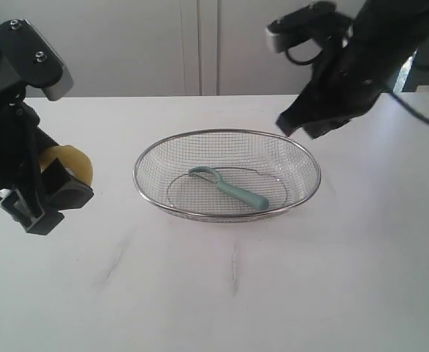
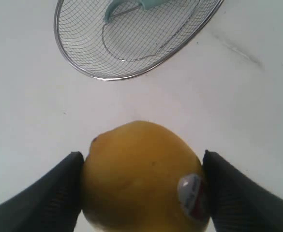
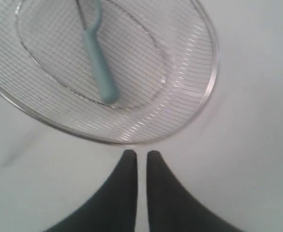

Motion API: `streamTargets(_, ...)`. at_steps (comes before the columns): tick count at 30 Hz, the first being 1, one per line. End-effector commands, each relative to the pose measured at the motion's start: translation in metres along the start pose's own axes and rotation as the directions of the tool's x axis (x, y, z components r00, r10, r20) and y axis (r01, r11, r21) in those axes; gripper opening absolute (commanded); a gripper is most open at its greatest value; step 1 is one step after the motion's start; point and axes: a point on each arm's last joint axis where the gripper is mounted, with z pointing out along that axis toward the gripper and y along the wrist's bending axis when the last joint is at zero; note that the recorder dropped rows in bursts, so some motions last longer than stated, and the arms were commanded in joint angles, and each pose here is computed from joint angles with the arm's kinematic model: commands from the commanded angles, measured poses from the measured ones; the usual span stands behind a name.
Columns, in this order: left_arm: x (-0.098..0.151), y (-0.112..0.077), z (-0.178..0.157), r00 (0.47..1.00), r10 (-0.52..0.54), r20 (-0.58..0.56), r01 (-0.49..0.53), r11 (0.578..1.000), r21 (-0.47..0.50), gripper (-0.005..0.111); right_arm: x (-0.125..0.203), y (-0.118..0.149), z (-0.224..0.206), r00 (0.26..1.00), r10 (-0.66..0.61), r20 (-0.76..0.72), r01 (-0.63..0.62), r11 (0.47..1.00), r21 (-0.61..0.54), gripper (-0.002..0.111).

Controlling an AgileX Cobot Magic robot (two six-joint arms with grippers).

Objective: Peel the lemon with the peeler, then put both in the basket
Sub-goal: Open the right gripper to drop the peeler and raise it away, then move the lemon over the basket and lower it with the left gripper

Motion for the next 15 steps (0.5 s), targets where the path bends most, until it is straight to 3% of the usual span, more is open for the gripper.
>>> streamTargets(1, -0.004, -0.001, -0.003, 1.0, -0.014, 0.028, 0.014, 1.0, 0.007, 0.0, 0.033, -0.012, -0.058, 0.999, -0.011, 0.038, 0.003, 0.979, 0.205, 0.0)
streamTargets(6, -0.003, -0.001, -0.002, 1.0, -0.014, 0.024, 0.014, 1.0, 0.008, 0.0, 0.09, -0.015, -0.085, 0.976, 0.009, 0.217, -0.088, 0.93, 0.357, 0.0)
streamTargets(11, 0.004, -0.004, 0.018, 1.0, -0.015, 0.023, 0.015, 1.0, 0.007, 0.0, 0.118, -0.006, -0.087, 0.894, 0.002, 0.449, -0.189, 0.909, 0.372, 0.0)
streamTargets(15, 0.003, -0.004, 0.04, 0.999, -0.03, 0.039, 0.03, 1.0, 0.005, 0.0, 0.125, -0.002, -0.101, 0.85, -0.015, 0.527, -0.21, 0.907, 0.365, 0.0)
